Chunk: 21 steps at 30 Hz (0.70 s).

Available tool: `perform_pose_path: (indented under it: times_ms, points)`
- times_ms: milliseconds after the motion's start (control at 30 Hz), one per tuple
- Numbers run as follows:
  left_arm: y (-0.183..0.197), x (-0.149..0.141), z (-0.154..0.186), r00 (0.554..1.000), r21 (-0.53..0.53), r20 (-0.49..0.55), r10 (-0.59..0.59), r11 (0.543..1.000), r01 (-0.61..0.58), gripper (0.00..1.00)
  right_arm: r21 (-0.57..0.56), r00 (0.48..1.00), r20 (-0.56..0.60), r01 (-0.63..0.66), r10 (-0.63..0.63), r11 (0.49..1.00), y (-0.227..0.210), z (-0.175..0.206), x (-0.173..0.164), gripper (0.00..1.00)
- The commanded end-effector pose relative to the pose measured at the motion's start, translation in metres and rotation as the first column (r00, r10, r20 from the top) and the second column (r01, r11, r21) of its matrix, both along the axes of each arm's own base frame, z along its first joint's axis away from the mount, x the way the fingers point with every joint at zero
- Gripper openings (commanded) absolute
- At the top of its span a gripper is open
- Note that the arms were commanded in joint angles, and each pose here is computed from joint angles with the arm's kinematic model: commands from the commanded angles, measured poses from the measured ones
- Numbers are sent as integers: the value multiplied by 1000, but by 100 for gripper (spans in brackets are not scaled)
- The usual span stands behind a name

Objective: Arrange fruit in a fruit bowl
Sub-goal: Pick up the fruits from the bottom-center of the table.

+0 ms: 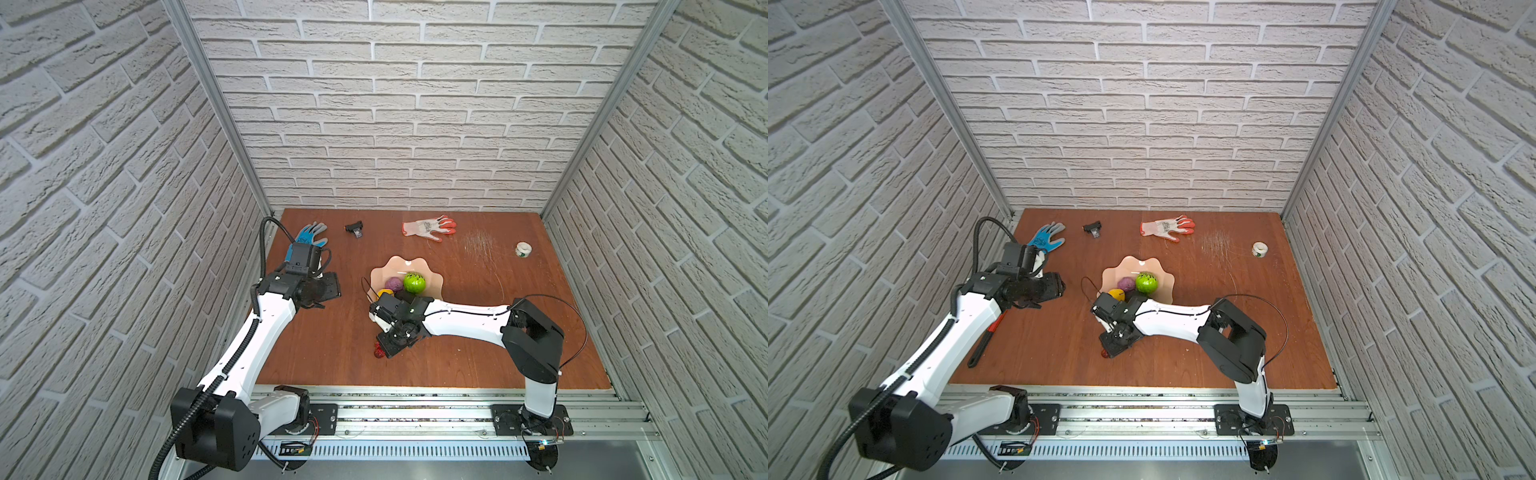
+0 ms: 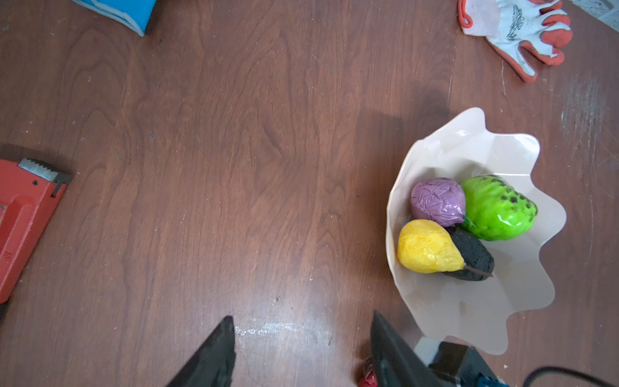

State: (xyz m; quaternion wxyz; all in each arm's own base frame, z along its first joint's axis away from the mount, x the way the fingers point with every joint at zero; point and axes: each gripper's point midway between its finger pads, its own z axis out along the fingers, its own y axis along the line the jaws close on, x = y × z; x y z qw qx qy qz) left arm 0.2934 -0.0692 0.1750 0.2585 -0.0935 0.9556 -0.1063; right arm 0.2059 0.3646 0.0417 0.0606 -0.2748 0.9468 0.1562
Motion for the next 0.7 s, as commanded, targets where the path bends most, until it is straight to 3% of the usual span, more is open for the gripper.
perform_pose_path:
  times_ms: [0, 667]
  points:
    - [0, 3, -2, 1000, -7, 11, 6, 1000, -6, 64, 41, 1000, 24, -15, 14, 999, 0, 24, 0, 6]
    - [0, 2, -4, 1000, -11, 6, 4, 1000, -4, 64, 53, 996, 81, -43, 39, 998, -10, 63, 0, 6]
